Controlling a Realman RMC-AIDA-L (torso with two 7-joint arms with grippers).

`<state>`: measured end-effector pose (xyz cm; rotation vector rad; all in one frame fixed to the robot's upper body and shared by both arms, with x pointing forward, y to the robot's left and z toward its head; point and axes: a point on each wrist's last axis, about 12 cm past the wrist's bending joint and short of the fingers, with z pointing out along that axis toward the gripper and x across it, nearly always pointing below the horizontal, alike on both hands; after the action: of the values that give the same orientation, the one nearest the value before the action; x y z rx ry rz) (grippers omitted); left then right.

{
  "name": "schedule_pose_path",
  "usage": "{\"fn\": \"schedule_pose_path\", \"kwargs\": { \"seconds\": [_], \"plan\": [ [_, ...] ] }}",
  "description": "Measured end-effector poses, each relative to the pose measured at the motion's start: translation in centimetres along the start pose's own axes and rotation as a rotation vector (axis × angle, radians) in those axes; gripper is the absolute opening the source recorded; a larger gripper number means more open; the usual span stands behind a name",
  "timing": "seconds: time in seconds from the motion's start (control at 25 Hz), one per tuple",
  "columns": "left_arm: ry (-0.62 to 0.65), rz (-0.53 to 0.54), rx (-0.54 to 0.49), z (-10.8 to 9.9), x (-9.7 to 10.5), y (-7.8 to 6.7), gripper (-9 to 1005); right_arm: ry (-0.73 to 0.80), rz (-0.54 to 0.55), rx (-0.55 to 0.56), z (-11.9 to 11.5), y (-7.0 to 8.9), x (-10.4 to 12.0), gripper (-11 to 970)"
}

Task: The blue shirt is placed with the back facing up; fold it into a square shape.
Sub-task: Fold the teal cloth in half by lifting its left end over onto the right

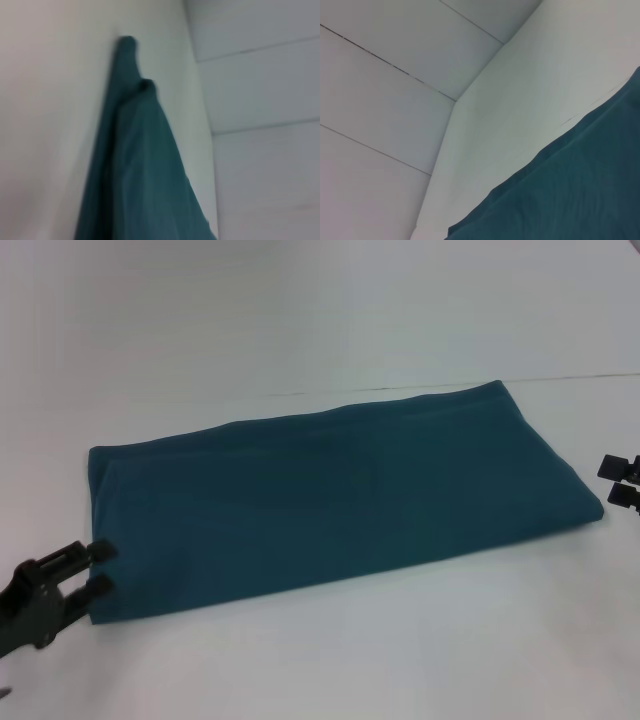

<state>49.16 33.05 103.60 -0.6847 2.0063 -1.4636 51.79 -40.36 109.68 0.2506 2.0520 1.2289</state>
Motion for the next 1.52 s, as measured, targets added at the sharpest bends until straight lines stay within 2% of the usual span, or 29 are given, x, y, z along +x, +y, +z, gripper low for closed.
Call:
{"fn": "schedule_pose_path", "kwargs": {
  "seconds": [0.2, 0.56, 0.68, 1.16, 1.52],
  "plan": [
    [0.097, -0.105, -0.135, -1.2, -0.9, 0.0, 570, -0.002, -0.007, 0.005, 0.0, 0.0, -0.2, 806],
    [0.009, -0.231, -0.200, -0.9, -1.1, 1.2, 576, -0.001, -0.008, 0.001, 0.3, 0.1, -0.2, 807],
    [-0.009, -0.248, -0.213, -0.9, -0.9, 1.6, 575, -0.006, -0.006, 0.001, 0.2, 0.1, -0.2, 807],
    [-0.010, -0.251, -0.227, 0.2, -0.8, 1.6, 573, -0.019, 0.001, 0.002, 0.0, -0.1, -0.1, 807],
    [-0.018, -0.259, -0.218, -0.1, -0.7, 1.7, 572, -0.030, 0.011, 0.001, -0.3, -0.2, -0.1, 807]
  ]
}}
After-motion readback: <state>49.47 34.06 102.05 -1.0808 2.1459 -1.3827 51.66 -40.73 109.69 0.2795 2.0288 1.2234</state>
